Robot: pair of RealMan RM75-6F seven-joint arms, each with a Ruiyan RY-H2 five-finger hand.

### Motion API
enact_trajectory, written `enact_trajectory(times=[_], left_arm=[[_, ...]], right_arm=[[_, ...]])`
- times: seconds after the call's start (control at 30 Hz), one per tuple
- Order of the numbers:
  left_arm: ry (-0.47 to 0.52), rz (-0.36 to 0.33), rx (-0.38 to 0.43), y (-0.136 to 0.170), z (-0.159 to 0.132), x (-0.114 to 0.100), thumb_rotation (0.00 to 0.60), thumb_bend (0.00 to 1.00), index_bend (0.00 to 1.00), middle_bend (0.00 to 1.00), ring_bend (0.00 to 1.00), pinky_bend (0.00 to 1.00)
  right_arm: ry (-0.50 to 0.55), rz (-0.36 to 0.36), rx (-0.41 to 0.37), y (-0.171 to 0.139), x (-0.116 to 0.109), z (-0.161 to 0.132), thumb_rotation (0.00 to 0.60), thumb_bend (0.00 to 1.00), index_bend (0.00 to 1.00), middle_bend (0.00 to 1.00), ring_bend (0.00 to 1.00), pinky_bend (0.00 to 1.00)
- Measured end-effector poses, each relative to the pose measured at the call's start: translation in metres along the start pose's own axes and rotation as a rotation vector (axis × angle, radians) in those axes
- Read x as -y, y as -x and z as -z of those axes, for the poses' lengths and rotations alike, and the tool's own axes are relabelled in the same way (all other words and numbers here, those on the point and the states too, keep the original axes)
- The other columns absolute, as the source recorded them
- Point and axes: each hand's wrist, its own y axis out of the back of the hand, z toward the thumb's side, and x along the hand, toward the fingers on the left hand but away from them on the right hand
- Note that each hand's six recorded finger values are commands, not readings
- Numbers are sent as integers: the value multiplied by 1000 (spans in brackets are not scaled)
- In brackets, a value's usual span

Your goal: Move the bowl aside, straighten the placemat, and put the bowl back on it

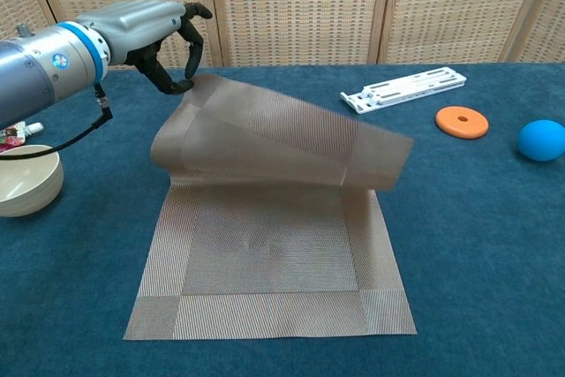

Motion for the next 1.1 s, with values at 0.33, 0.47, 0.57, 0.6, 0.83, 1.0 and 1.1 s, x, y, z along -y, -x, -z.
enact_trajectory(times=[0.33, 0.47, 0.57, 0.6, 0.83, 1.0, 1.1], left_arm=[[-36, -44, -132, -43, 37, -19, 600, 409, 593, 0, 0, 0], [-52, -45, -181, -54, 51, -20, 600, 319, 389, 0, 0, 0], [-53, -30, -215, -59, 61, -17, 600, 164, 124, 0, 0, 0], [-53, -22, -221, -59, 63, -15, 600, 145, 67, 0, 0, 0], [-41, 4, -232, -46, 78, -2, 600, 139, 14, 0, 0, 0], [-2, 0, -222, -33, 84, -1, 600, 139, 14, 0, 0, 0], [28, -2, -209, -19, 86, -1, 600, 139, 14, 0, 0, 0]], right_arm=[[-7, 14, 30, 4, -2, 8, 600, 138, 127, 0, 0, 0], [-13, 9, 34, 5, 0, 9, 600, 138, 128, 0, 0, 0], [-18, 6, 38, 6, 1, 10, 600, 139, 127, 0, 0, 0], [-19, 5, 39, 6, 1, 10, 600, 139, 127, 0, 0, 0], [-30, -7, 35, 5, 6, 8, 600, 138, 128, 0, 0, 0], [-34, -16, 28, 4, 9, 7, 600, 137, 128, 0, 0, 0], [-38, -22, 20, 3, 11, 5, 600, 136, 127, 0, 0, 0]])
